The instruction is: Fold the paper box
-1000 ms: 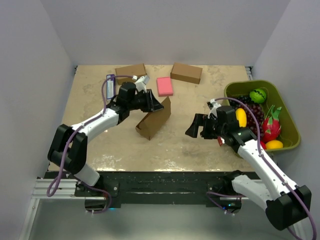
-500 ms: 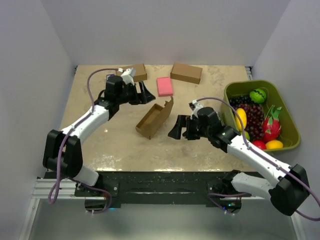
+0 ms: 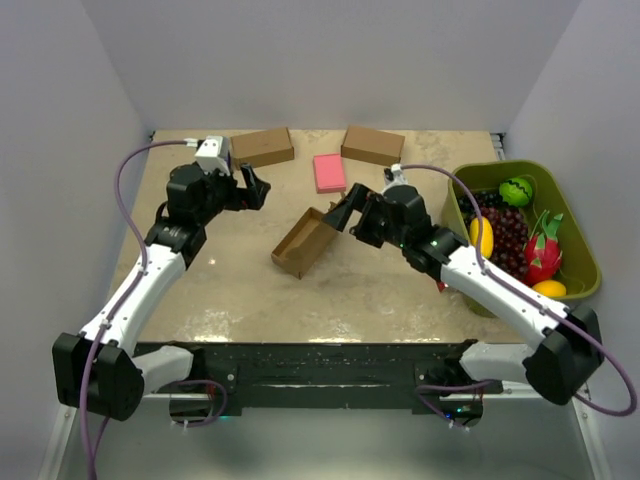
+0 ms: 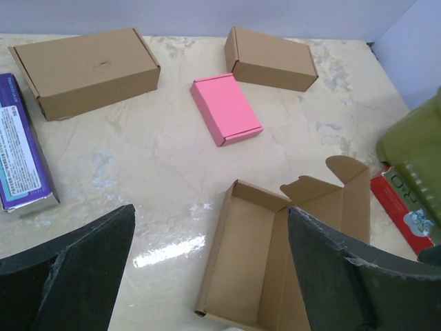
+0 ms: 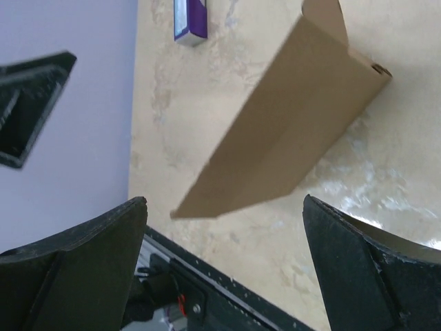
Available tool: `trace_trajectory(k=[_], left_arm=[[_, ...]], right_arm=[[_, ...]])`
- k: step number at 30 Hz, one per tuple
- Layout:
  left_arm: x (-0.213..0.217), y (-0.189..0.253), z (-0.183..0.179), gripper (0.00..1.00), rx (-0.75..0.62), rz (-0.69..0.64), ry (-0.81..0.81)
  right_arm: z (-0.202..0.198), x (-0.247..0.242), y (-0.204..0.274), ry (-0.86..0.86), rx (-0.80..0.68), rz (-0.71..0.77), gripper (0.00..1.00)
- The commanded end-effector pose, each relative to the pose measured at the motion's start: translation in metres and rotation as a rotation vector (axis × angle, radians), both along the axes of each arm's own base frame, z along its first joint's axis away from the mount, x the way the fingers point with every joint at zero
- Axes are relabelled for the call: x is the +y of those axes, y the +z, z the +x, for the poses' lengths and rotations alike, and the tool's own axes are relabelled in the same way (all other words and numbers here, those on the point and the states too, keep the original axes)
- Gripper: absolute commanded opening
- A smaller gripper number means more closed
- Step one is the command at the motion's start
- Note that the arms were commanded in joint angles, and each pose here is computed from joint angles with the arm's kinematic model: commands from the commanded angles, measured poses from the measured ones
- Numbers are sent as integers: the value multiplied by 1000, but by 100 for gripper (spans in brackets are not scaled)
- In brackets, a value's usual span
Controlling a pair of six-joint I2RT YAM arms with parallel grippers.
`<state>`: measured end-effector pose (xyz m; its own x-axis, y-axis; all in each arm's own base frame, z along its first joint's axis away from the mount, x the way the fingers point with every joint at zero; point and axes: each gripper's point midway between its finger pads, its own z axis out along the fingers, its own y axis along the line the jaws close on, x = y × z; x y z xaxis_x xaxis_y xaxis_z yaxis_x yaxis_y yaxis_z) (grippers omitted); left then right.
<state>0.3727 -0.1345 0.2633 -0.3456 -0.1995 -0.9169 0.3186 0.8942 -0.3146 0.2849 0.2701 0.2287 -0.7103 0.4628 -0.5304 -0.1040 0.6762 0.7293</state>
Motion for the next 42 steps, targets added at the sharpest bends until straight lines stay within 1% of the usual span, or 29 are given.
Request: trace_trajectory(k=[1,3,6,7,9,12,14,16,19,20,21,23,24,27,28,29,30,31,33,34,35,36,38,39,40,42], left_arm=[[8,5,-4,97,-53,58,5],[11,11,-11,98,-80,57,13],[14,17,-16,100,-106,60,20],[15,18,-18,99,-108,63,22],[16,17,-20,100,-105,66,25],[16,17,-22,99,-107,64,17],[16,18,-23,99,-111,64,19],[16,20,-23,99,-115,63,17],[14,22,-25,99,-122,56,8],[14,23,-25,100,-125,55,6],[14,23,-25,100,-124,54,7],[14,24,-26,99,-127,53,7],[14,24,-26,100,-127,53,7],[14,24,-26,100,-128,52,5],[14,23,-26,100,-127,53,7],[14,24,-26,99,-128,51,4],[14,23,-26,99,-126,51,4],[13,24,-26,99,-128,50,0],[12,23,-27,100,-128,49,-3],[12,24,-27,99,-131,47,-8],[11,24,-27,100,-131,48,-11],[10,24,-27,99,-133,47,-15],[5,23,-30,100,-133,40,-52],[3,23,-31,100,-133,38,-64],[-2,31,-31,100,-167,26,-90],[-5,30,-33,99,-170,20,-112]], right_arm=[[29,22,16,-32,-15,31,97],[38,26,4,-46,3,-7,97],[52,33,6,-60,3,-59,96],[51,31,-3,-52,23,-107,96],[57,34,-9,-60,36,-159,95],[58,34,-20,-53,66,-221,91],[53,32,-35,-41,101,-280,83],[47,29,-43,-37,120,-320,79],[39,25,-54,-28,145,-347,69],[38,24,-57,-28,151,-351,68],[37,23,-59,-27,156,-353,60],[35,23,-60,-27,157,-346,51],[35,23,-58,-26,153,-344,44],[36,23,-49,-25,133,-342,34],[35,21,-47,-18,126,-354,27],[36,20,-44,-17,119,-359,23],[37,20,-39,-3,99,-372,20],[35,18,-37,12,96,-391,14],[39,17,-29,58,52,-447,8],[37,13,-30,81,58,-493,1],[37,11,-28,101,49,-525,0],[37,8,-21,161,16,-593,0],[38,5,-11,219,-23,-649,0],[39,0,1,264,-71,-703,0],[39,1,8,304,-111,-717,0],[40,-2,20,382,-206,-776,0]])
